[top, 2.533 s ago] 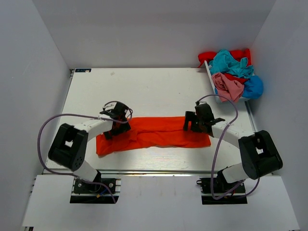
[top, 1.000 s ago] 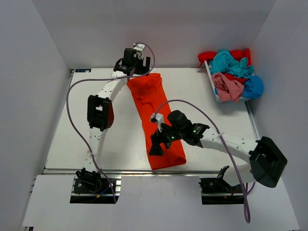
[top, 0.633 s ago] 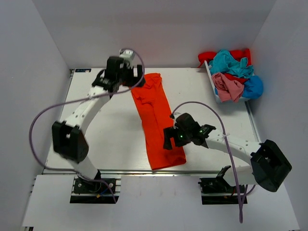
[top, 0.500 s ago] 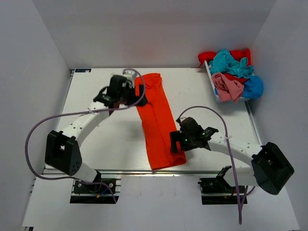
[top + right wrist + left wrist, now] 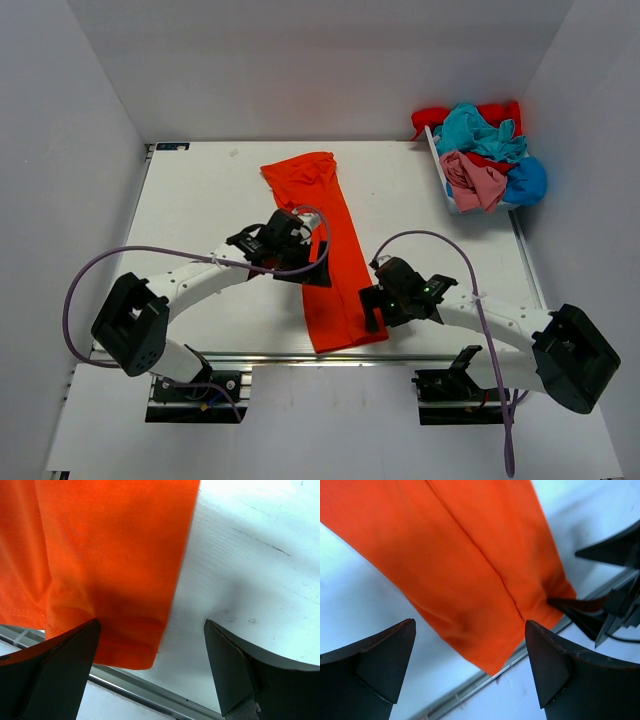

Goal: Fold and stack the t-shirts
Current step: Rotate the tshirt 90 degrees, then grab the bottom of the folded rectangular tshirt with both arms

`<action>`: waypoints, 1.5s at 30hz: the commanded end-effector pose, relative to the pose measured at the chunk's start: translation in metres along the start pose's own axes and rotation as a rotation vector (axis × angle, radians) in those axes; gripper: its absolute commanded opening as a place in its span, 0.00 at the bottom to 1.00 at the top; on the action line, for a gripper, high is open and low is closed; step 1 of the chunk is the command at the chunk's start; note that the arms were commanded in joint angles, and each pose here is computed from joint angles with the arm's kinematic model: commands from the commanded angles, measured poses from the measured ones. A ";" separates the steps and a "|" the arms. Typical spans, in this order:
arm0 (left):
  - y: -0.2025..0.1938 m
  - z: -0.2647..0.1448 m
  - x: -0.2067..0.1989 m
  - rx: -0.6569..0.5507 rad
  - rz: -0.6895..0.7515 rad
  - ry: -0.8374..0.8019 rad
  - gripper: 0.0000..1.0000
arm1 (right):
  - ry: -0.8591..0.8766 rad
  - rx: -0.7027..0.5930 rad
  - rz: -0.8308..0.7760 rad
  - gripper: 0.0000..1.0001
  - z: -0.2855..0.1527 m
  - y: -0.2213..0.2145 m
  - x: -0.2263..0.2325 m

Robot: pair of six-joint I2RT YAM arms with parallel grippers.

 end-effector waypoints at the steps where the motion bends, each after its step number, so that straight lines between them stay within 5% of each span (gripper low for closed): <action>1: -0.020 -0.006 -0.001 0.054 -0.015 0.051 1.00 | -0.045 0.093 -0.017 0.90 0.004 -0.022 -0.004; 17: -0.123 -0.004 0.001 0.295 -0.035 0.115 1.00 | 0.074 -0.052 0.046 0.87 -0.026 0.000 0.018; 34: -0.138 0.030 -0.004 0.287 0.022 0.248 0.60 | 0.053 0.023 0.129 0.66 0.000 -0.026 0.015; 37: -0.139 0.031 -0.004 0.283 0.023 0.271 0.53 | 0.096 0.016 0.124 0.59 0.002 -0.025 0.020; 38: -0.142 0.030 -0.003 0.288 0.022 0.298 0.43 | 0.103 0.010 0.125 0.56 0.002 -0.024 0.021; 45: -0.147 0.027 -0.013 0.291 0.047 0.290 0.10 | 0.127 -0.015 0.117 0.13 -0.003 -0.017 0.025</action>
Point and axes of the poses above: each gripper's point midway between its finger pads, its own z axis out along the fingers, its own x axis along the line the jaws close on, y = z × x, the point moved 5 cm from there along -z, back along the fingers, and after that the axes turned 14 degrees about -z, right-handed, at the moved point
